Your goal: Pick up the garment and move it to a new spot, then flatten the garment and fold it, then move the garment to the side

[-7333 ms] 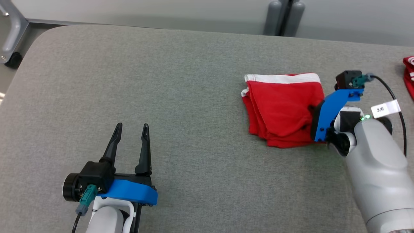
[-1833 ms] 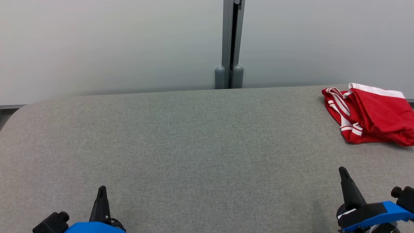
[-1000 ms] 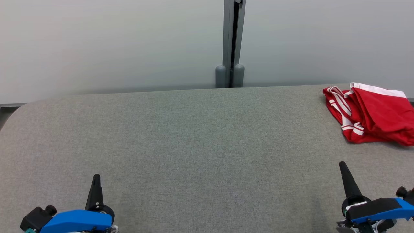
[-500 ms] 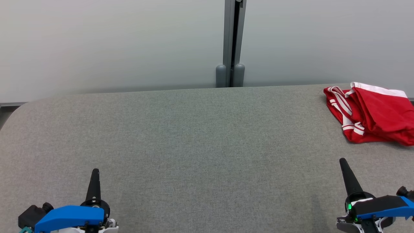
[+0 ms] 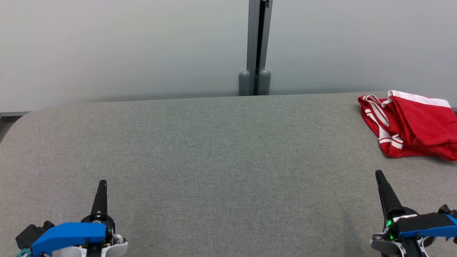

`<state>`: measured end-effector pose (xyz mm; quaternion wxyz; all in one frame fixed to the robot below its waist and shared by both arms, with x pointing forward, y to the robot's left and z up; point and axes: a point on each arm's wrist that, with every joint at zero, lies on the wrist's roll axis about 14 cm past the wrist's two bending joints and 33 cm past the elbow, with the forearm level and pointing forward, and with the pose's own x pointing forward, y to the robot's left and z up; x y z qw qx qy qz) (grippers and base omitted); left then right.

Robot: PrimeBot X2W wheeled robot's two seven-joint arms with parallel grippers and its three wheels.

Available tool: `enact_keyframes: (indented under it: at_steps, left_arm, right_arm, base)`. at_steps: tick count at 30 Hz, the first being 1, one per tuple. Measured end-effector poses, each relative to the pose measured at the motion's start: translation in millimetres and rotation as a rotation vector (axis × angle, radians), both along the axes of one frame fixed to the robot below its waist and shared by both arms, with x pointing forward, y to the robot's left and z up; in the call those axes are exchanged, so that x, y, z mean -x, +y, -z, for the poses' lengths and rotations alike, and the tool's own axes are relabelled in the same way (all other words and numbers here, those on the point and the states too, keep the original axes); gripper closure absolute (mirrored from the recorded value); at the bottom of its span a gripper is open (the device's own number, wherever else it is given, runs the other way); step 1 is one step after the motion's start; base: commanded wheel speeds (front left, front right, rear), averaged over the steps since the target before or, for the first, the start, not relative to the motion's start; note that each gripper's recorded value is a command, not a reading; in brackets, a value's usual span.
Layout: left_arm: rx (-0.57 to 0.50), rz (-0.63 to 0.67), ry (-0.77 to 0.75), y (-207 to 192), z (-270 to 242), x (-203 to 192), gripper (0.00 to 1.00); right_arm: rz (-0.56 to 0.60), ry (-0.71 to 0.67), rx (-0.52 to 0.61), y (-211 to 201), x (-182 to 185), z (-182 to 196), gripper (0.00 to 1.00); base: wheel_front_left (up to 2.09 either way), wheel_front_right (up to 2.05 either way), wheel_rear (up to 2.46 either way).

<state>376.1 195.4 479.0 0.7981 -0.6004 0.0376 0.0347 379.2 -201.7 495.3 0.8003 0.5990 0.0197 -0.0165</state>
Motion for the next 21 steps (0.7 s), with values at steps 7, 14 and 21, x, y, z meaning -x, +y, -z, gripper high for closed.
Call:
enact_keyframes:
  at_steps: [7,14,21]
  left_arm:
    - [0.057,-0.001,-0.014,0,-4,-2,1.0]
    - [0.111,-0.001,-0.035,1,-10,-5,1.0]
    - [0.162,-0.003,-0.047,2,-13,-6,1.0]
  right_arm:
    - [0.002,-0.005,-0.057,0,-1,-1,1.0]
    - [0.002,-0.011,-0.112,1,-2,-2,1.0]
    - [0.004,-0.023,-0.163,1,-5,-5,1.0]
  base:
    - [0.0,0.0,0.0]
    - [0.0,0.0,0.0]
    - [0.0,0.0,0.0]
